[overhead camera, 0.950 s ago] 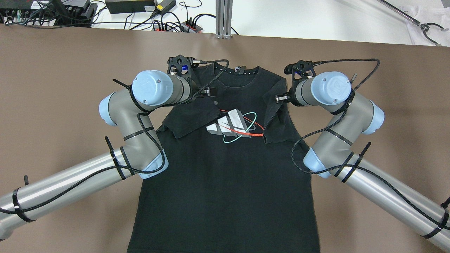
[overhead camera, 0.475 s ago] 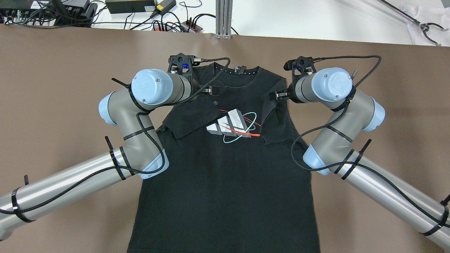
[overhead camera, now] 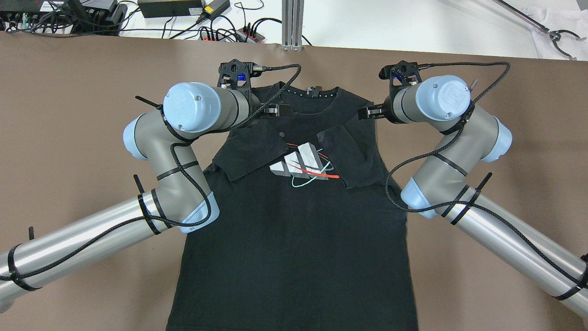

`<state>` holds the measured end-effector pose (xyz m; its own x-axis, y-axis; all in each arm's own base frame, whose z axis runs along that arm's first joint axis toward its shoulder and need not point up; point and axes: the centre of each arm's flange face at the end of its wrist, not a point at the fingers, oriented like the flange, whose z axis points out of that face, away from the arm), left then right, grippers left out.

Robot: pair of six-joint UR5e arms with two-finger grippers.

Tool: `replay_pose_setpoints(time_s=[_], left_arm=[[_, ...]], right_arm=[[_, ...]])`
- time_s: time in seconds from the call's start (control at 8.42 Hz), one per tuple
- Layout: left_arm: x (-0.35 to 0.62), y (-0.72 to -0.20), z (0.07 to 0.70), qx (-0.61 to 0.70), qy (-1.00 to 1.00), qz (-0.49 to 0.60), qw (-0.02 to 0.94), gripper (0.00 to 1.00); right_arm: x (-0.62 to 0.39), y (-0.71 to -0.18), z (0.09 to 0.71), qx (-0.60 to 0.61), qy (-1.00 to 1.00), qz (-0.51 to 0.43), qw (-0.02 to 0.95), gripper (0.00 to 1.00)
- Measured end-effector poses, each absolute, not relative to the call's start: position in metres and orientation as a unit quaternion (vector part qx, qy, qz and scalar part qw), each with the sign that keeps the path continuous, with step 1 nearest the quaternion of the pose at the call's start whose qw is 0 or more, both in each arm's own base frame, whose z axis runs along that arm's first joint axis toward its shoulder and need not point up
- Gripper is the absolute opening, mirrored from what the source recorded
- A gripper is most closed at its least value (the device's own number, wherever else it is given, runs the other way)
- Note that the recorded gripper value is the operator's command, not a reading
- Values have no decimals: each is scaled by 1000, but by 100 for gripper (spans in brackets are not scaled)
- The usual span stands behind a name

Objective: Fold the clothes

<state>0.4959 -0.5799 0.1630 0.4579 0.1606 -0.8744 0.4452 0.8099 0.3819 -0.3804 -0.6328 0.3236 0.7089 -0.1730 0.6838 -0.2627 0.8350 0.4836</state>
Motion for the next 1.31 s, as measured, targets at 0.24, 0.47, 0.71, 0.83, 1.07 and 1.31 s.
replay_pose_setpoints(time_s=[0.24,0.47,0.71,0.83,1.07,1.31], left_arm=[[495,-580,159,297,515,-88,799,100],[495,-580,156,298,516,-88,798,100],[494,-580,158,298,515,-88,799,100],[494,-581,158,298,515,-88,799,100],[493,-581,157,299,515,-89,798,100],[493,-581,156,299,516,-89,798,100]], right_arm=[[-374,-636,325,288,-378,26,879,94],[-372,-637,325,288,-379,25,879,94],[-369,-637,326,284,-382,20,879,94],[-366,-639,330,285,-379,14,880,94],[-360,-638,342,284,-372,1,884,94],[-348,-641,351,282,-368,3,886,94]])
